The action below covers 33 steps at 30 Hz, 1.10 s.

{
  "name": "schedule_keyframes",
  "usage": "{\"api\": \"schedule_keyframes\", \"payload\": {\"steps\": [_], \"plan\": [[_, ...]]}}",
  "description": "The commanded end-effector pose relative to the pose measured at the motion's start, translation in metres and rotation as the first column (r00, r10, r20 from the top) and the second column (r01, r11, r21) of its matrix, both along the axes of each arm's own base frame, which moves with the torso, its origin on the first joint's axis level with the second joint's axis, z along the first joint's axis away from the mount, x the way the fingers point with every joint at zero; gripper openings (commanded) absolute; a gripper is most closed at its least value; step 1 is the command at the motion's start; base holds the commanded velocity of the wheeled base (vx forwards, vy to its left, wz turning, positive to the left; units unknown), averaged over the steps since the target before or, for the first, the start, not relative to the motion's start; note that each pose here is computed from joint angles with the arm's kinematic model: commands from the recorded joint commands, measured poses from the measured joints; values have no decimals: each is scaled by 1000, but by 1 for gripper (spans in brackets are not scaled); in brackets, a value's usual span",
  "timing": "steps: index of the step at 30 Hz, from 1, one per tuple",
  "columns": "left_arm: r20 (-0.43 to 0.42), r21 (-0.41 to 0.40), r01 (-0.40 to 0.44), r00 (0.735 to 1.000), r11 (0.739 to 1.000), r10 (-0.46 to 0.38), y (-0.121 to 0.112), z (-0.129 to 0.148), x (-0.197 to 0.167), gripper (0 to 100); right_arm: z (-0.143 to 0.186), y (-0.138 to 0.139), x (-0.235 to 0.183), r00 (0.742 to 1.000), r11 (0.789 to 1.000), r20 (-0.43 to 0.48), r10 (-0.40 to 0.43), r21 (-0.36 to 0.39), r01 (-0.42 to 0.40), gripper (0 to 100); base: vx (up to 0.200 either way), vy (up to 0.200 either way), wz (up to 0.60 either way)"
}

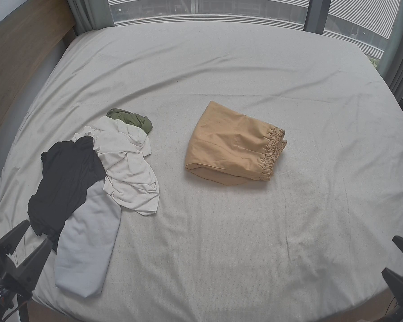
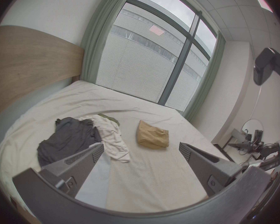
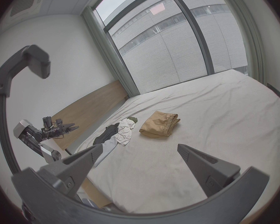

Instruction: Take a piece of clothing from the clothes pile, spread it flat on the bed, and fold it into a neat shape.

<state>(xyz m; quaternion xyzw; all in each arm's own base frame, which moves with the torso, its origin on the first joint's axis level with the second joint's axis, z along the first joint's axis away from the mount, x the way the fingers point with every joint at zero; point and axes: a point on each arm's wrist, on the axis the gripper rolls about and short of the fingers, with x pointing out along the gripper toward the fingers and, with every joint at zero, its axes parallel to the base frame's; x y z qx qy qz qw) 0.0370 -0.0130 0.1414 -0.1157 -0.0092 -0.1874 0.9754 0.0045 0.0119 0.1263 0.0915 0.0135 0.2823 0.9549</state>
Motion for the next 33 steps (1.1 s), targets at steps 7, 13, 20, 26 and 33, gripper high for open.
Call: {"api": "schedule_keyframes", "payload": {"steps": [7,13,20,26,33], "plan": [[123,261,-407,914,875,388,13,-58,-60,100,-46,-10,-27,878,866,113,-465,-145,478,100,0,0,0],[69,247,-451,891,857,449,15,-61,-59,100,-51,-11,-27,851,830,89,-518,-190,525,100,0,0,0],[54,214,-444,895,870,443,15,-61,-60,100,-51,-11,-27,851,833,78,-519,-174,525,100,0,0,0],[71,231,-457,888,859,454,15,-61,-60,100,-51,-11,-27,846,828,75,-529,-174,533,100,0,0,0],[-14,221,-315,945,923,326,12,-65,-58,100,-51,-11,-27,846,829,75,-527,-172,532,100,0,0,0]]}}
